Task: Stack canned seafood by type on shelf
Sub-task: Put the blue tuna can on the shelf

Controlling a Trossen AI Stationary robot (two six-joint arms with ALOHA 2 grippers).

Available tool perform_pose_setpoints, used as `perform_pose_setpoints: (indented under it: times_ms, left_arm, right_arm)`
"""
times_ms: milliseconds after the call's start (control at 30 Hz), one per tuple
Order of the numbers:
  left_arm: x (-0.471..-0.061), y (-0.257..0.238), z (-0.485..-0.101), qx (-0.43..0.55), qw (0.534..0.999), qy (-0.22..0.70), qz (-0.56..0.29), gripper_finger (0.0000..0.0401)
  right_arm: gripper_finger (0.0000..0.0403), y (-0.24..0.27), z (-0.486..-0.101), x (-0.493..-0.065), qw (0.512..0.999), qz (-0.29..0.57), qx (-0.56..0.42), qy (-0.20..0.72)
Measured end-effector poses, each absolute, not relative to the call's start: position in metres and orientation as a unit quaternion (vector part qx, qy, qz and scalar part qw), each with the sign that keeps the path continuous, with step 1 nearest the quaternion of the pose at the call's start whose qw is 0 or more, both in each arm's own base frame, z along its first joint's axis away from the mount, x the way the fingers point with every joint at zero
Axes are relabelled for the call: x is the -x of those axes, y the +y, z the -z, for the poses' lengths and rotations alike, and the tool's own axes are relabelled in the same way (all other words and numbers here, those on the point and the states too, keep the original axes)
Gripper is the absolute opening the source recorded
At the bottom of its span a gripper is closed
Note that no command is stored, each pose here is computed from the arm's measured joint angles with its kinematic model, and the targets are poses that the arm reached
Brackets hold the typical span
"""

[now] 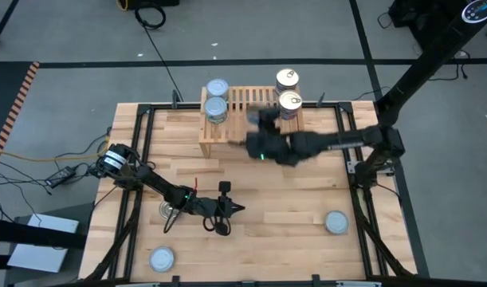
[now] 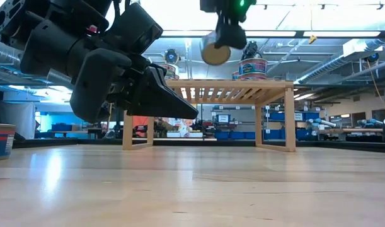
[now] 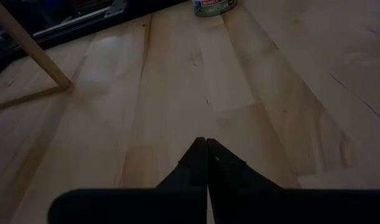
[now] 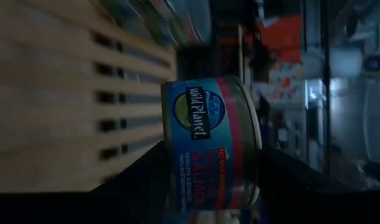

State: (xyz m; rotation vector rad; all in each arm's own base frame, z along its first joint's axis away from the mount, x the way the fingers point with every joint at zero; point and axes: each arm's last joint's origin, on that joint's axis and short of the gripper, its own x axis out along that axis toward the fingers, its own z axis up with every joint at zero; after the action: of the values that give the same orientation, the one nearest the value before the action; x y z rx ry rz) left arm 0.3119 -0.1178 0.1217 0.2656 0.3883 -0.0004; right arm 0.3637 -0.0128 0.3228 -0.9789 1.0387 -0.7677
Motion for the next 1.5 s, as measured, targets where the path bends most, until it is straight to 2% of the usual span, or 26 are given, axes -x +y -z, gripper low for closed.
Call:
perform_pose_setpoints:
  times_ms: [133, 333, 467, 833, 1100, 1300, 1367, 1500]
  left_arm:
    - [-0.312, -0.118, -0.122, -0.132, 0.972, 0.192, 0.000, 0.0000]
    - [-0.312, -0.118, -0.122, -0.131, 0.973, 0.192, 0.000, 0.0000]
    - [-0.312, -0.118, -0.122, -0.131, 0.973, 0.192, 0.000, 0.0000]
    - [-0.312, -0.118, -0.122, -0.131, 0.973, 0.192, 0.000, 0.0000]
    - [-0.312, -0.118, -0.122, -0.131, 0.973, 0.192, 0.000, 0.0000]
    - [-0.312, -0.118, -0.122, -0.132, 0.972, 0.192, 0.000, 0.0000]
    - [-0.312, -0.118, -0.122, -0.132, 0.972, 0.192, 0.000, 0.0000]
    - [-0.312, -0.118, -0.122, -0.132, 0.972, 0.192, 0.000, 0.0000]
  right_arm:
    - [0.0203, -0.057, -0.324, -0.363, 0.670, 0.358, 0.427, 0.491]
    - [0.0203, -0.093, -0.323, -0.358, 0.688, 0.352, 0.390, 0.500]
    - [0.0203, -0.100, -0.322, -0.357, 0.706, 0.343, 0.372, 0.496]
    - [0.0203, -0.111, -0.320, -0.355, 0.711, 0.339, 0.360, 0.500]
    - [0.0203, -0.116, -0.297, -0.351, 0.708, 0.318, 0.355, 0.521]
    - [0.0205, -0.113, -0.295, -0.352, 0.707, 0.317, 0.360, 0.519]
    - [0.0233, -0.111, -0.295, -0.353, 0.710, 0.315, 0.360, 0.517]
    - [0.0329, -0.107, -0.295, -0.355, 0.716, 0.319, 0.357, 0.507]
